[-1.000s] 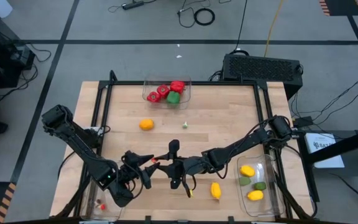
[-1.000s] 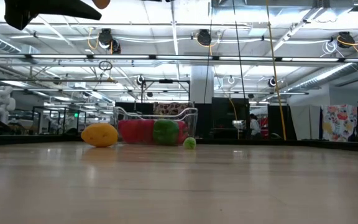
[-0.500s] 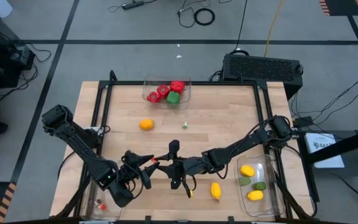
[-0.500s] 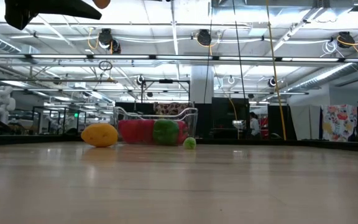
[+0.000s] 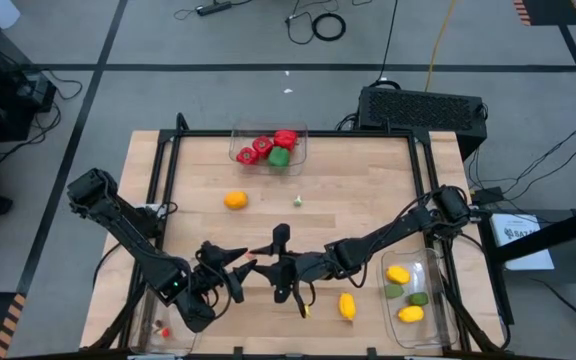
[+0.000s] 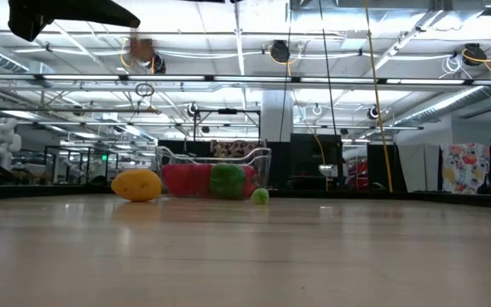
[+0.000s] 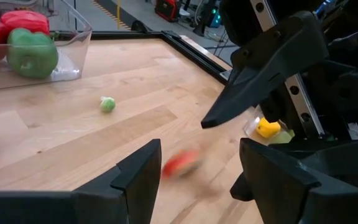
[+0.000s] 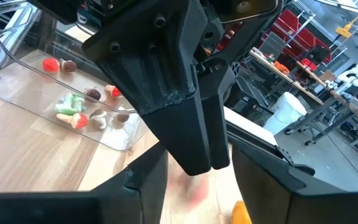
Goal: Sort produce into baskets
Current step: Put the red mushroom into the bottom left transparent bin
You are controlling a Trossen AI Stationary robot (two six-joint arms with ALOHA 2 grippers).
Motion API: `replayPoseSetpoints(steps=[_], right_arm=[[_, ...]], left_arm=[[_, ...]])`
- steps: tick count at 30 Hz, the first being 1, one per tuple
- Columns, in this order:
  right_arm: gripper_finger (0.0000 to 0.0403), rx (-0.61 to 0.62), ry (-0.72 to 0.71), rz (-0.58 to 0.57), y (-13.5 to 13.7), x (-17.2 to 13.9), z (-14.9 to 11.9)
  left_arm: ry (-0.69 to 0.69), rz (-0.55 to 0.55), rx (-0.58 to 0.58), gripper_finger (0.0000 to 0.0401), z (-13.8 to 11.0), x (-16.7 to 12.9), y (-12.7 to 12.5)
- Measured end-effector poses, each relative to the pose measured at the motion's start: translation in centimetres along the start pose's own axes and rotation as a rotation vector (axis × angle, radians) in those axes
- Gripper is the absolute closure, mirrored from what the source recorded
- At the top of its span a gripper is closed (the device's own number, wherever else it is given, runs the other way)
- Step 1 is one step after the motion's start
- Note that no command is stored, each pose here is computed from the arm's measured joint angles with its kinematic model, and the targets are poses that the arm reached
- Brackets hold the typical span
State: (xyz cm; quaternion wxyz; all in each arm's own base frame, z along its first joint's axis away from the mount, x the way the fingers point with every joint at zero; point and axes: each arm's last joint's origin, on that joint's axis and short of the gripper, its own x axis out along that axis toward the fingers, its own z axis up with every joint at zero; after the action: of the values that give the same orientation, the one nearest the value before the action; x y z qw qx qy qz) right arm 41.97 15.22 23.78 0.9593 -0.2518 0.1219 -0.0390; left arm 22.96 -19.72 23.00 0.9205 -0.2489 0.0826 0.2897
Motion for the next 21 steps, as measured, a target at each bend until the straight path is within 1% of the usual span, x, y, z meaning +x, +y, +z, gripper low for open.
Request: replayPoseSetpoints(steps=[7,10,13,17,21], right_arm=[[0.0188,0.001,0.001,-0.001,0.0,0.0,0.0],[0.0169,-0.027,0.060,0.010,0.2,-0.3,-0.3],[0.0153,-0.073,0.179,0.010,0.5,-1.5,-0.6],[0.0139,-0.114,0.280,0.001,0.2,-4.0,0.1],[0.0136,-0.068,0.309,-0.015,-1.5,-6.8,1.7]], left_arm=[[0.003,0.000,0.020,0.0178,0.0,0.0,0.0],[0.035,-0.002,0.047,0.0178,-0.1,0.0,0.1],[0.099,0.001,0.094,0.0178,-0.4,0.1,0.4],[0.132,0.059,0.166,0.0178,-1.3,1.5,1.0],[0.151,0.152,0.235,0.0178,-2.1,3.9,1.8]])
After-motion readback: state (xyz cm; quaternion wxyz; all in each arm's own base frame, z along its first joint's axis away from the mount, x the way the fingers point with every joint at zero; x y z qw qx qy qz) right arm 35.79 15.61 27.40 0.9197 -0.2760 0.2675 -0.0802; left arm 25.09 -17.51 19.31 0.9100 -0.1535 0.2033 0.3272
